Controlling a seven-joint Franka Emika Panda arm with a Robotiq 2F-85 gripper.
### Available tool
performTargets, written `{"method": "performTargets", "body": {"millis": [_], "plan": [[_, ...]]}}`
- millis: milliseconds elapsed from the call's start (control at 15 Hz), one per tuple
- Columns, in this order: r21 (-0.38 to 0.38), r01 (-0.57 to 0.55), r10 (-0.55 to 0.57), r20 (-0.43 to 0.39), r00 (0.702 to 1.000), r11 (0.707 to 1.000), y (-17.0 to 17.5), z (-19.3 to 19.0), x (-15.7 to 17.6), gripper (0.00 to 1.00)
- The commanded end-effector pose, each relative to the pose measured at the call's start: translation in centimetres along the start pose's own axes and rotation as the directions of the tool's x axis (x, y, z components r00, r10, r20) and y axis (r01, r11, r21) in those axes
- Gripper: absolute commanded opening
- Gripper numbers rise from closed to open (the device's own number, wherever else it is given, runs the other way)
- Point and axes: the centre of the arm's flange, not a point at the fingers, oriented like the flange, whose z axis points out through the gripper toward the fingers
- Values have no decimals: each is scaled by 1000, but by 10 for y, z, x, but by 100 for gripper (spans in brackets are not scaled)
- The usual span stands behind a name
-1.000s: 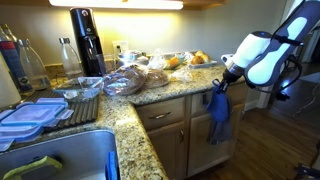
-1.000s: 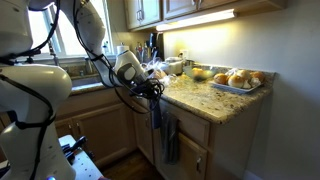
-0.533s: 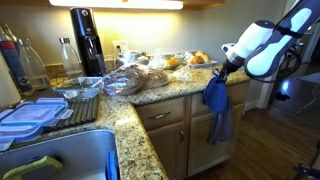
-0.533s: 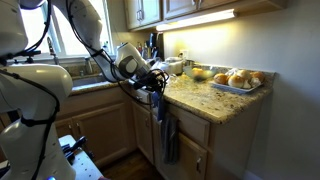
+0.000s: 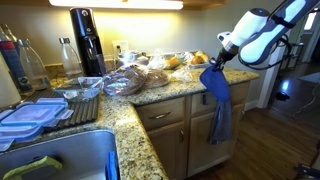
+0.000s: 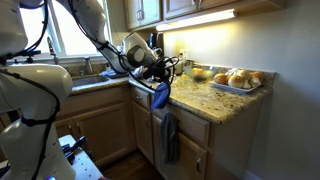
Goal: Put the left towel on the countertop
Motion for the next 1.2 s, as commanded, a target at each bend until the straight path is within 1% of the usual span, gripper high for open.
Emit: {"method": "performTargets", "body": {"millis": [0, 133, 200, 400, 600, 667, 733, 800, 1000, 1133], "plan": [[12, 33, -33, -5, 999, 999, 42, 8, 22, 8], [8, 45, -45, -4, 999, 999, 58, 17, 32, 8], [3, 68, -68, -1, 998, 998, 65, 23, 36, 8], [7, 97, -97, -6, 995, 995, 82, 42, 37, 8], [42, 87, -86, -18, 996, 995, 83, 60, 32, 7], [56, 82, -81, -18, 997, 995, 82, 64, 31, 34], [70, 76, -75, -16, 997, 995, 78, 66, 30, 35], [84, 71, -70, -20, 997, 994, 76, 68, 31, 39], [100, 78, -77, -12, 997, 992, 70, 67, 32, 59], [100, 74, -74, -2, 997, 992, 74, 65, 28, 73]]}}
